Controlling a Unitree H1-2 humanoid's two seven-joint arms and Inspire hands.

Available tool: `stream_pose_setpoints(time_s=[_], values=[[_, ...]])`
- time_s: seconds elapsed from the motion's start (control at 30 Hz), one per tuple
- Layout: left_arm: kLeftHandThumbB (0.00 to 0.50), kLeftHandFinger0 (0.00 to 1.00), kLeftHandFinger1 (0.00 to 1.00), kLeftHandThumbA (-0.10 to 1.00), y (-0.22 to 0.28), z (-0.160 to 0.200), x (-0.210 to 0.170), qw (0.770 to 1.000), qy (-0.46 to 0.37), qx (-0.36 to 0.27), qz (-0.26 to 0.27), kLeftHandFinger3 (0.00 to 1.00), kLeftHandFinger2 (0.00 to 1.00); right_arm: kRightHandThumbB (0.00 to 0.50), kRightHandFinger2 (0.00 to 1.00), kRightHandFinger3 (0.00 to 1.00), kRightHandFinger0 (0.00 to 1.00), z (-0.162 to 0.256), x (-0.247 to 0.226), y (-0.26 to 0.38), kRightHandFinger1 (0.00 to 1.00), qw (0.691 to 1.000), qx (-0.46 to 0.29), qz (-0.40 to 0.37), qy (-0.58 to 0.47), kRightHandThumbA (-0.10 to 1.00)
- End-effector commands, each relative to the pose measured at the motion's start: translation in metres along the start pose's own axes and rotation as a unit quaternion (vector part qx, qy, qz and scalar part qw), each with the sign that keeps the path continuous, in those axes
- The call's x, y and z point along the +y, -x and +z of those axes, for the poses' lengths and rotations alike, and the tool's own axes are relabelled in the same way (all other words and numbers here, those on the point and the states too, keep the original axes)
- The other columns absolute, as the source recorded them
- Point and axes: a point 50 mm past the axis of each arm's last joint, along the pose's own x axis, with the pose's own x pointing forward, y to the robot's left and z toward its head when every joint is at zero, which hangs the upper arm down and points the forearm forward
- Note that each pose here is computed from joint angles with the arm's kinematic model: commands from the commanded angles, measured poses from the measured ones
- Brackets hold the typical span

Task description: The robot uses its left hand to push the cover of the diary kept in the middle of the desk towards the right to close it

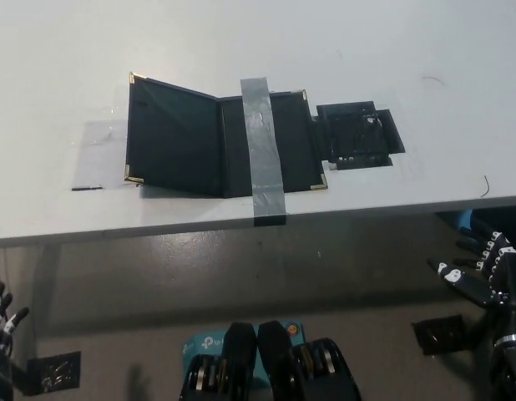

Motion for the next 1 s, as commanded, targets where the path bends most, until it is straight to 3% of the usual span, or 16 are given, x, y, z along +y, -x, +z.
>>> stream_pose_setpoints(time_s=[0.0, 0.07, 0.13, 0.27, 0.37, 0.5, 0.6, 0.63, 0.8, 0.83, 0.93, 0.97], values=[[0.404, 0.93, 1.0, 1.0, -0.001, 0.039, -0.012, 0.997, -0.011, -0.067, -0.048, 1.0, 1.0, 0.427, 0.74, 0.83, 0.49, 0.016, -0.002, -0.008, 0.67, 0.999, -0.041, -0.006, -0.007, 1.0], [0.375, 0.95, 1.0, 1.0, 0.001, 0.052, -0.019, 0.994, -0.012, -0.088, -0.064, 1.0, 1.0, 0.43, 0.74, 0.82, 0.49, 0.016, -0.002, -0.009, 0.67, 0.999, -0.04, -0.006, -0.008, 1.0], [0.382, 0.95, 1.0, 1.0, 0.002, 0.084, -0.033, 0.987, -0.004, -0.127, -0.093, 1.0, 1.0, 0.428, 0.74, 0.82, 0.5, 0.016, -0.002, -0.009, 0.68, 0.999, -0.039, -0.007, -0.007, 1.0], [0.321, 0.96, 1.0, 1.0, 0.003, 0.119, -0.048, 0.974, -0.005, -0.175, -0.142, 1.0, 1.0, 0.432, 0.74, 0.82, 0.5, 0.015, -0.002, -0.007, 0.68, 0.999, -0.038, -0.007, -0.013, 1.0], [0.348, 0.94, 0.99, 1.0, 0.002, 0.135, -0.055, 0.969, 0.003, -0.186, -0.161, 1.0, 1.0, 0.435, 0.74, 0.82, 0.5, 0.016, -0.002, -0.008, 0.68, 0.999, -0.038, -0.007, -0.009, 1.0], [0.295, 0.97, 1.0, 1.0, -0.005, 0.154, -0.061, 0.965, 0.03, -0.194, -0.172, 1.0, 1.0, 0.423, 0.74, 0.82, 0.5, 0.015, -0.003, -0.007, 0.68, 0.999, -0.039, -0.006, -0.002, 1.0], [0.28, 0.99, 1.0, 1.0, -0.022, 0.153, -0.063, 0.969, 0.045, -0.185, -0.16, 1.0, 1.0, 0.419, 0.74, 0.82, 0.49, 0.015, -0.003, -0.006, 0.68, 0.999, -0.039, -0.005, 0.001, 1.0], [0.237, 1.0, 1.0, 1.0, -0.031, 0.149, -0.063, 0.971, 0.06, -0.175, -0.151, 1.0, 1.0, 0.42, 0.73, 0.81, 0.48, 0.015, -0.003, -0.006, 0.67, 0.999, -0.038, -0.007, -0.002, 1.0], [0.188, 1.0, 1.0, 1.0, -0.06, 0.125, -0.062, 0.985, 0.082, -0.114, -0.101, 1.0, 1.0, 0.414, 0.73, 0.8, 0.49, 0.012, -0.004, -0.005, 0.67, 0.999, -0.037, -0.005, 0.001, 1.0], [0.156, 1.0, 1.0, 1.0, -0.072, 0.113, -0.062, 0.988, 0.093, -0.087, -0.085, 1.0, 1.0, 0.393, 0.74, 0.81, 0.49, 0.011, -0.005, -0.005, 0.67, 0.999, -0.038, -0.004, 0.006, 1.0], [0.137, 1.0, 1.0, 1.0, -0.083, 0.101, -0.059, 0.991, 0.093, -0.069, -0.064, 1.0, 1.0, 0.409, 0.74, 0.81, 0.48, 0.008, -0.005, -0.002, 0.66, 0.999, -0.038, -0.001, 0.009, 1.0], [0.153, 1.0, 1.0, 1.0, -0.086, 0.097, -0.059, 0.992, 0.096, -0.064, -0.06, 1.0, 1.0, 0.413, 0.73, 0.8, 0.48, 0.008, -0.004, -0.002, 0.66, 0.999, -0.037, -0.002, 0.008, 1.0]])
